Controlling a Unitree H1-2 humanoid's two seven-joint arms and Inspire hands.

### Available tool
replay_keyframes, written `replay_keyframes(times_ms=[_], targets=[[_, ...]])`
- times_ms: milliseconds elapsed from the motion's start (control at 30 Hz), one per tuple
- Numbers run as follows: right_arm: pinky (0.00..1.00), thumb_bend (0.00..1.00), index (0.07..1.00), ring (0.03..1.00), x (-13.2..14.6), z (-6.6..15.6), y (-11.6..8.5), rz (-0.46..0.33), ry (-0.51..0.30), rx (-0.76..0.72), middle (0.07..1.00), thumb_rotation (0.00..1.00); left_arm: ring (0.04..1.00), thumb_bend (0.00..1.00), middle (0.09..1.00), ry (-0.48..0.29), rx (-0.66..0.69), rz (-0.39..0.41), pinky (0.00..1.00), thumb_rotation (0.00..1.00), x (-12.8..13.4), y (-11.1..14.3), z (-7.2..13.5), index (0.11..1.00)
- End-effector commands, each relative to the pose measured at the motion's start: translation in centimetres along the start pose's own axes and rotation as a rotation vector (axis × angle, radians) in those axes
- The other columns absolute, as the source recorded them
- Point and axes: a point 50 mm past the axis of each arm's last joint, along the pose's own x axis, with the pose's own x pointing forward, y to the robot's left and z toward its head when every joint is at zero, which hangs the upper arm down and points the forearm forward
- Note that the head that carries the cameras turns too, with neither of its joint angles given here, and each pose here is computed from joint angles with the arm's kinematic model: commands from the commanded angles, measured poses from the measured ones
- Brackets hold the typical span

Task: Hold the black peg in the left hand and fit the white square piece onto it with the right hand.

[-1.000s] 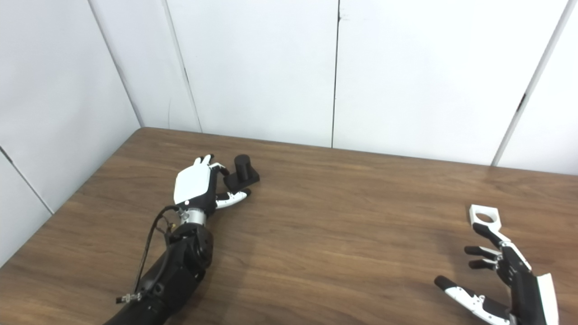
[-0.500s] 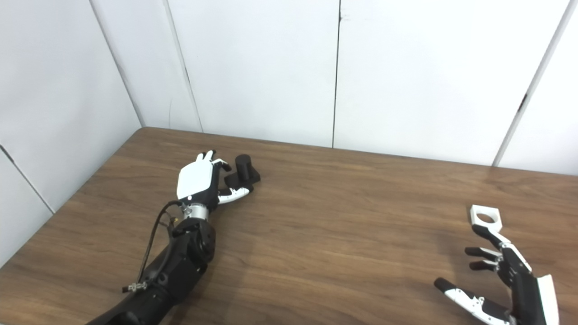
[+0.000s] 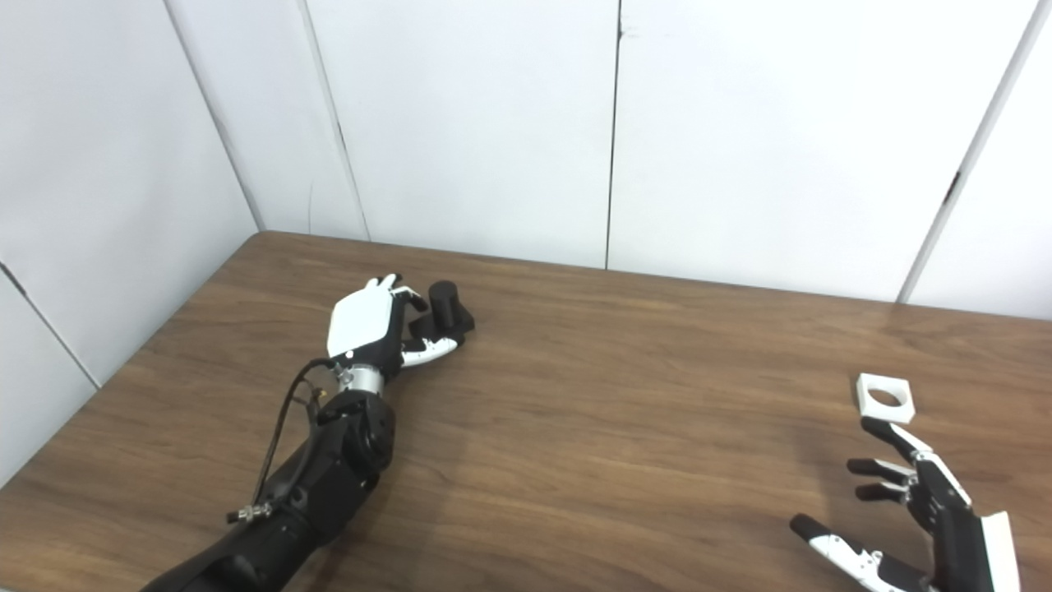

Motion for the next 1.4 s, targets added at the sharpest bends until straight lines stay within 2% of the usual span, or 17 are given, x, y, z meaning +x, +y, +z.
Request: replay_keyframes(times_ms=[0, 100, 133, 167, 233, 500, 700, 1067, 1367], targets=[[0.55, 0.77, 0.774, 0.664, -0.5, 0.2, -0.1, -0.027, -0.018, 0.001, 0.821, 0.19, 0.937, 0.73, 0.884, -0.005, 0.003, -0.023, 0.91, 0.35, 0.9, 0.6, -0.1, 0.562], [0.56, 0.77, 0.776, 0.662, -0.6, 0.3, -0.2, -0.032, -0.021, 0.002, 0.820, 0.20, 0.916, 0.72, 0.860, -0.017, 0.005, -0.049, 0.89, 0.29, 1.1, 0.6, -0.1, 0.526], [0.56, 0.77, 0.776, 0.661, -0.6, 0.3, -0.2, -0.034, -0.021, 0.000, 0.818, 0.20, 0.912, 0.62, 0.856, -0.019, 0.007, -0.058, 0.89, 0.19, 1.2, 0.6, -0.1, 0.508], [0.56, 0.77, 0.777, 0.660, -0.6, 0.2, -0.2, -0.035, -0.021, -0.001, 0.817, 0.20, 0.911, 0.57, 0.856, -0.020, 0.009, -0.066, 0.89, 0.14, 1.2, 0.7, -0.1, 0.498], [0.57, 0.76, 0.777, 0.657, -0.6, 0.2, -0.2, -0.037, -0.026, -0.002, 0.816, 0.20, 0.907, 0.52, 0.855, -0.024, 0.013, -0.078, 0.89, 0.09, 1.3, 0.8, -0.1, 0.490], [0.57, 0.75, 0.779, 0.654, -0.5, 0.3, -0.2, -0.041, -0.028, -0.001, 0.818, 0.22, 0.895, 0.51, 0.848, -0.034, 0.033, -0.106, 0.88, 0.08, 1.4, 1.1, -0.1, 0.486], [0.56, 0.75, 0.774, 0.660, -0.6, 0.3, -0.1, -0.040, -0.026, 0.004, 0.819, 0.23, 0.885, 0.51, 0.843, -0.083, 0.026, -0.149, 0.88, 0.08, 1.1, 1.2, -0.2, 0.487], [0.56, 0.75, 0.775, 0.658, -0.4, 0.5, 0.0, -0.036, -0.030, -0.006, 0.814, 0.24, 0.944, 0.52, 0.906, -0.186, -0.194, -0.305, 0.95, 0.07, 0.9, 2.1, -0.5, 0.492], [0.56, 0.74, 0.772, 0.657, -0.4, 0.6, 0.0, -0.036, -0.034, -0.005, 0.813, 0.21, 0.955, 0.52, 0.920, -0.294, -0.249, -0.415, 0.93, 0.08, 0.8, 2.4, -0.7, 0.492]])
